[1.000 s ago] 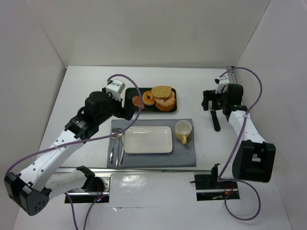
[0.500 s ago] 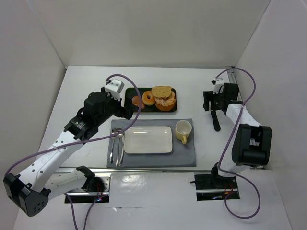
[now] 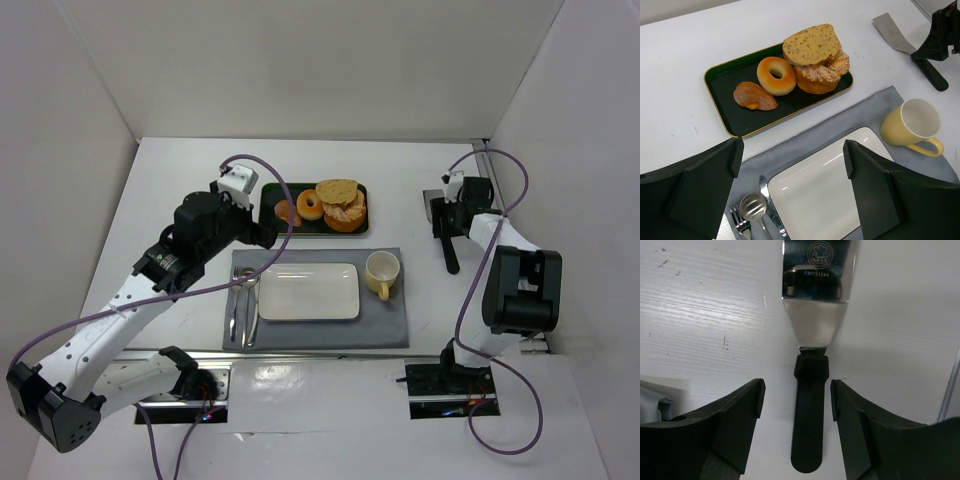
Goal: Place the bread
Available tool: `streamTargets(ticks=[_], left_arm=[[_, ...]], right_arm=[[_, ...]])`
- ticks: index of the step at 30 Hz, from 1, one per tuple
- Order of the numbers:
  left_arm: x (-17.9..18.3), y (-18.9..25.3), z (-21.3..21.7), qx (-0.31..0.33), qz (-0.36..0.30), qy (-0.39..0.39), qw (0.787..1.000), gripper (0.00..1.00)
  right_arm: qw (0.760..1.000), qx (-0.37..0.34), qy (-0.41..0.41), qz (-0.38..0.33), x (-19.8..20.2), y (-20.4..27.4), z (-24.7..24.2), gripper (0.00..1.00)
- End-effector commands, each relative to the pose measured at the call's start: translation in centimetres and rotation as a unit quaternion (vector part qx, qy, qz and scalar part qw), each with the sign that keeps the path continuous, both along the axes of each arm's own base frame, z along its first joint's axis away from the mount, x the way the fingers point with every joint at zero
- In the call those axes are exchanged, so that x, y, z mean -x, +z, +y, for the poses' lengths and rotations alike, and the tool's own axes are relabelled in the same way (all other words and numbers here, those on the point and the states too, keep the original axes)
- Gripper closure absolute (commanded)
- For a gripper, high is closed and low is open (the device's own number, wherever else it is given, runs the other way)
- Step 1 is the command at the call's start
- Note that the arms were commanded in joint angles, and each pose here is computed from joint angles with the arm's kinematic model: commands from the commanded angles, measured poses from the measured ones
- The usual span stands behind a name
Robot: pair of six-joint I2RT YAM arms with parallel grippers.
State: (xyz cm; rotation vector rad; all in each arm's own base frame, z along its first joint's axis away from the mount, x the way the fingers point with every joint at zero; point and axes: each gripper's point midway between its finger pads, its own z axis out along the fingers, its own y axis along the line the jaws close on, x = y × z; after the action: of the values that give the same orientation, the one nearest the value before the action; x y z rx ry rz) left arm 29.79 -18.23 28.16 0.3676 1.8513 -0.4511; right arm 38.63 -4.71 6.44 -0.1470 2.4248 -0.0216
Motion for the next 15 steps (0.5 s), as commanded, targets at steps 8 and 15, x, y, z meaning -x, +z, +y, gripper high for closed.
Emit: streamTargets(ticks=[8, 15], left_arm=[[0.0, 1.8, -0.2, 0.015, -0.032, -0.004, 0.999, 0.00], [0.0, 1.4, 0.0, 0.012, -0.029, 0.000, 1.000, 0.00]], right_arm=[[0.999, 0.024, -0.020, 0.015, -0.3, -0.5, -1.5, 0.35], [0.999, 0.024, -0.027, 0.023, -0.6, -1.3, -1.7, 0.36]])
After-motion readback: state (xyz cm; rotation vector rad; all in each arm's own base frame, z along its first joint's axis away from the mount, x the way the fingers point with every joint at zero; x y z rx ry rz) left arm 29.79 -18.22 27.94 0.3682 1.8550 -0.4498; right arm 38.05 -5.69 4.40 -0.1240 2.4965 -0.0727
